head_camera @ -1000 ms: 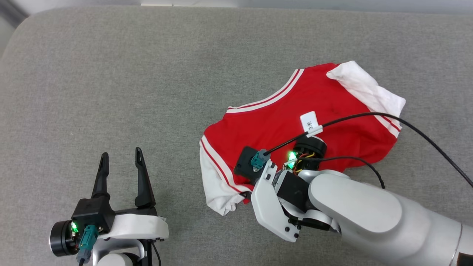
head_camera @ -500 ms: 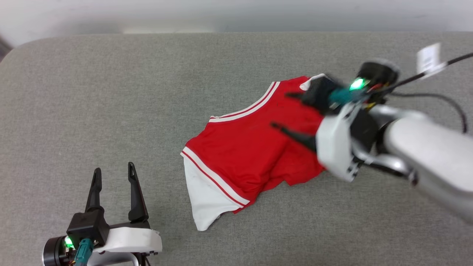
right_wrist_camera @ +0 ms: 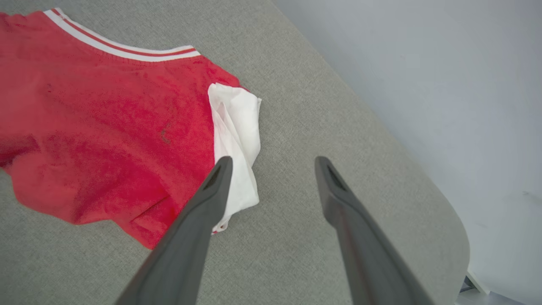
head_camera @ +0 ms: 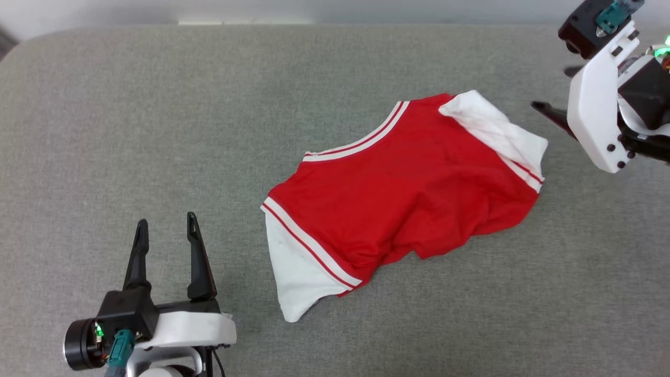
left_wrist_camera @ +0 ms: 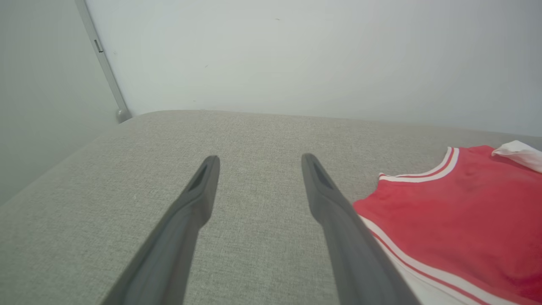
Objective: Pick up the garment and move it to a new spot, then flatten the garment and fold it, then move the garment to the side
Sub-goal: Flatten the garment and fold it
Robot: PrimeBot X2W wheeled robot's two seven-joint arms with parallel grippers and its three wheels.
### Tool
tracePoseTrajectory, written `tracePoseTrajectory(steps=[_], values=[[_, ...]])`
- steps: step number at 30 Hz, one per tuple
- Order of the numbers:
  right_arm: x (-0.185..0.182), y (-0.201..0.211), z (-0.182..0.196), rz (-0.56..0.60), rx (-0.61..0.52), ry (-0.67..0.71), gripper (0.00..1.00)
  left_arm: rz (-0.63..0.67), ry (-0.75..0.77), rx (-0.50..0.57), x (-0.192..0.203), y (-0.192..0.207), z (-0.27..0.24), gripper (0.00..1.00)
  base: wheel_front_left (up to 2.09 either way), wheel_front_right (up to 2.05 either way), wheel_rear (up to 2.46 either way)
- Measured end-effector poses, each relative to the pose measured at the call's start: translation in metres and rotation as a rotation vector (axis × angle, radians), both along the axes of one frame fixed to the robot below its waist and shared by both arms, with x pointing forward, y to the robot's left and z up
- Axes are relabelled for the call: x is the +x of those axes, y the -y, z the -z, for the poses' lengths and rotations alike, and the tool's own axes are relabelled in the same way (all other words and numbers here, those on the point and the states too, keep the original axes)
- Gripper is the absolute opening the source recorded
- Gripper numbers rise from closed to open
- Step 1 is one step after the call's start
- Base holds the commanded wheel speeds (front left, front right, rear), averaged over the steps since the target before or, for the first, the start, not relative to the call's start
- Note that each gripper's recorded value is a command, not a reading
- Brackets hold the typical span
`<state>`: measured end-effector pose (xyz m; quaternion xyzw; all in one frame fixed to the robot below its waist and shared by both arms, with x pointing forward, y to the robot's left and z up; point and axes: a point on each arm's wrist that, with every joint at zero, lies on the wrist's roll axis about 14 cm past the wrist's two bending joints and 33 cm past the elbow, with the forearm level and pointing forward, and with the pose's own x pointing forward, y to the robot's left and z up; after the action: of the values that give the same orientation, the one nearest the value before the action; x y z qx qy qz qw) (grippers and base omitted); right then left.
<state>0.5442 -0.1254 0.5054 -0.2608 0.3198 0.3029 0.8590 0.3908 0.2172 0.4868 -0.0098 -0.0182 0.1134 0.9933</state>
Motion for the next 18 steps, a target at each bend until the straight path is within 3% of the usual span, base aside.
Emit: tracePoseTrajectory(steps=[9, 13, 16, 17, 18], values=[[0.003, 0.003, 0.086, 0.075, -0.058, -0.238, 1.00, -0.010, -0.017, 0.003, 0.015, -0.002, 0.009, 1.00, 0.00, 0.00, 0.00], [-0.013, -0.001, 0.132, 0.089, -0.069, -0.352, 1.00, -0.011, -0.022, 0.009, 0.022, -0.003, 0.013, 1.00, 0.00, 0.00, 0.00], [-0.014, -0.003, 0.140, 0.088, -0.066, -0.363, 1.00, -0.016, -0.029, 0.014, 0.022, -0.005, 0.015, 1.00, 0.00, 0.00, 0.00], [-0.013, -0.003, 0.139, 0.089, -0.053, -0.351, 0.18, -0.018, -0.027, 0.015, 0.022, -0.005, 0.014, 1.00, 0.00, 0.00, 0.00], [-0.012, -0.004, 0.138, 0.088, -0.037, -0.332, 0.00, -0.017, -0.024, 0.018, 0.022, -0.004, 0.014, 1.00, 0.00, 0.00, 0.00]])
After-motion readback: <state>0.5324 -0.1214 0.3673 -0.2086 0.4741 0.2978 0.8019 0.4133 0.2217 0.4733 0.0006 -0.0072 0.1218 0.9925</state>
